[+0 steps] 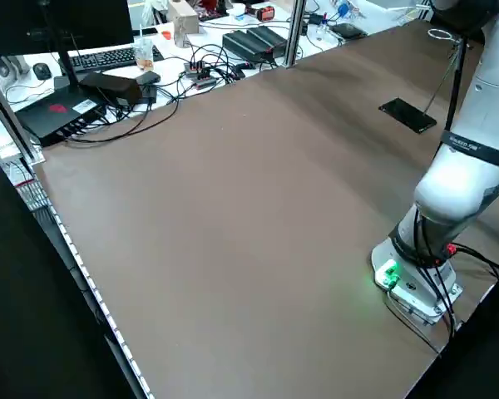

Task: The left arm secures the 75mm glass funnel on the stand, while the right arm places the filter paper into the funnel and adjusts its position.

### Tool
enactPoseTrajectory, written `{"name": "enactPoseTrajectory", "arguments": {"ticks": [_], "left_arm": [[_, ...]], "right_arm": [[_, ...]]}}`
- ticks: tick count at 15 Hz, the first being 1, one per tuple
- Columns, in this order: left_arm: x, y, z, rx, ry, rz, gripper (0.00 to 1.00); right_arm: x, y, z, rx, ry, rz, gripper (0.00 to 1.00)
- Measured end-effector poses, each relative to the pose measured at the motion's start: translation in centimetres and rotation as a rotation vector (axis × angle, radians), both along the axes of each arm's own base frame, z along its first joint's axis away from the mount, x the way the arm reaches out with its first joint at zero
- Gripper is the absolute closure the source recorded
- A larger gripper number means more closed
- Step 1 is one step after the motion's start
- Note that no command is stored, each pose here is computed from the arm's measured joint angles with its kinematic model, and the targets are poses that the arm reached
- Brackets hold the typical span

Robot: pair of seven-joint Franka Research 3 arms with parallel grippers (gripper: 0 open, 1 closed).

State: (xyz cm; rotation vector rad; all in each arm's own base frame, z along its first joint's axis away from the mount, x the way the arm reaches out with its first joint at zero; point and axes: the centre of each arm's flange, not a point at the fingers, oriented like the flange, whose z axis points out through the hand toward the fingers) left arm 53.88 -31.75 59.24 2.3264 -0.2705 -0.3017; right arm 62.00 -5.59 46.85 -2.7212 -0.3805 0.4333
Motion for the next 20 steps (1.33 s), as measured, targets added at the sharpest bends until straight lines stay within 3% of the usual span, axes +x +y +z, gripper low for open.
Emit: {"name": "enactPoseTrajectory", "arguments": {"ticks": [7,14,18,19,20], "left_arm": [[-0.1,-0.7,0.2,-0.099,-0.228,-0.215,0.97],[0.3,-1.6,0.8,-0.179,-0.561,-0.45,0.97],[0.1,-3.2,1.6,-0.208,-0.793,-0.588,0.97],[-0.4,-4.4,2.0,-0.203,-0.914,-0.682,0.97],[-0.5,-5.0,2.2,-0.2,-0.976,-0.726,0.97]], "right_arm": [[0.0,0.0,0.0,0.0,0.0,0.0,0.99],[0.0,0.0,0.0,0.0,0.0,-0.001,0.99],[0.0,0.0,0.0,0.0,0.0,-0.001,0.99],[0.0,0.0,0.0,0.0,0.0,-0.001,0.99],[0.0,-0.1,0.0,0.0,0.0,-0.001,0.99]]}}
